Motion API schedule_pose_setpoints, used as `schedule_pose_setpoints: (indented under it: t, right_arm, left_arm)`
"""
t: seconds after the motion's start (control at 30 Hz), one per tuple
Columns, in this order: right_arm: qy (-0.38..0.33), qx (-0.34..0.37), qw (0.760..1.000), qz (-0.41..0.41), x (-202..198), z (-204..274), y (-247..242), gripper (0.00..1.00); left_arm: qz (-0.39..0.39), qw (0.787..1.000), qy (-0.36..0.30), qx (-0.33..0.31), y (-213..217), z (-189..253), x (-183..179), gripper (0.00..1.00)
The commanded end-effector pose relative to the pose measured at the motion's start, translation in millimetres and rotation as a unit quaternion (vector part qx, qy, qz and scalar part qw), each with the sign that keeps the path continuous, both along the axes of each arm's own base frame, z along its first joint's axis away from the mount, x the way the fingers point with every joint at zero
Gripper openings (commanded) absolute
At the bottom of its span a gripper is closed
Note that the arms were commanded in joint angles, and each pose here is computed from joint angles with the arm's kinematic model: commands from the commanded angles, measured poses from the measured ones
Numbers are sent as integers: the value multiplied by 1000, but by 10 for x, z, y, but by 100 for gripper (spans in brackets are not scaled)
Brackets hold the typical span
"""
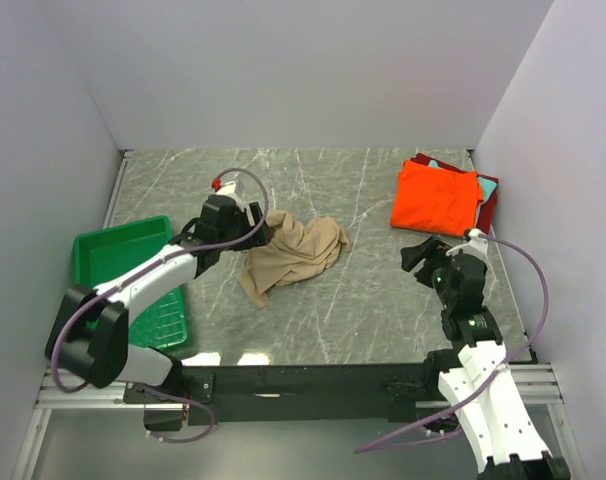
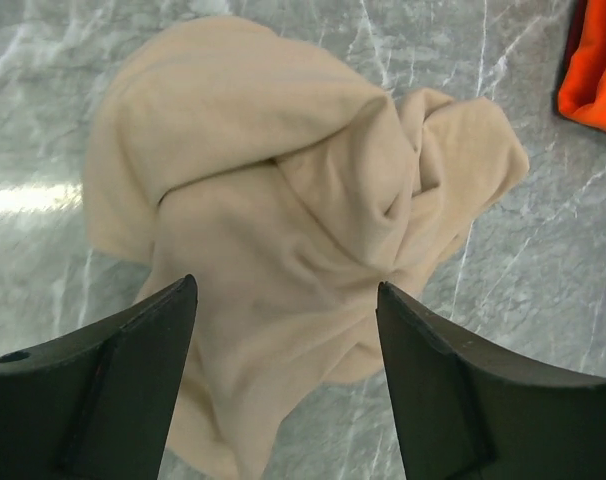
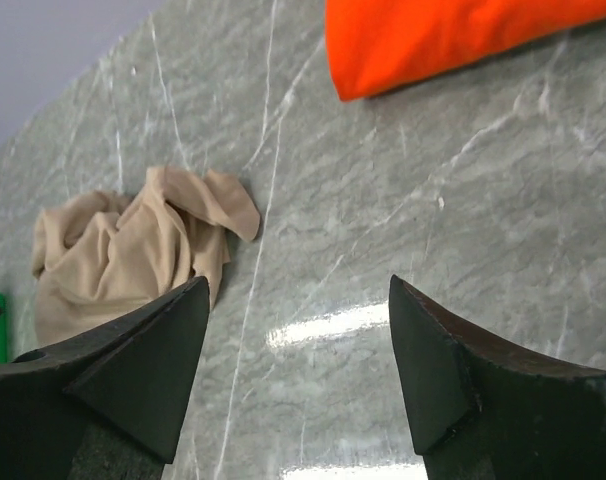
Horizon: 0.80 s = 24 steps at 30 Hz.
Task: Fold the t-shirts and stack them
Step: Move the tshirt to the center of the board, then flatten the tshirt out
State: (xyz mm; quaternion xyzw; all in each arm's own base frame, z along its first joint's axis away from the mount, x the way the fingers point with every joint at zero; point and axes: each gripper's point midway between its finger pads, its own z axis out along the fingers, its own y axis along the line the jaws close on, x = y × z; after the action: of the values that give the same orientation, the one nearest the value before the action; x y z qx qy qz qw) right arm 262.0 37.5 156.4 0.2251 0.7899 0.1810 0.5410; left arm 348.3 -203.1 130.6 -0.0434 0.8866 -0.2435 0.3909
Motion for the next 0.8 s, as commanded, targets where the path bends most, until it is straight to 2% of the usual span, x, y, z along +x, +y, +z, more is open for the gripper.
schedule_pose_setpoints:
  t: [0.0,0.3,0.77]
  right_arm:
    - [-10,2,999,38,102,13,147,78]
    - [35,-3,996,77,261,-283,440,77]
    - [89,-29,986,134,732,-582,868,76]
  left_arm:
    - [37,998,-54,-3,127,215,-24,77]
    - [41,999,-6,18,332,-229,-445,73]
    - [-21,998,16,-54,-22,-393,-533,72]
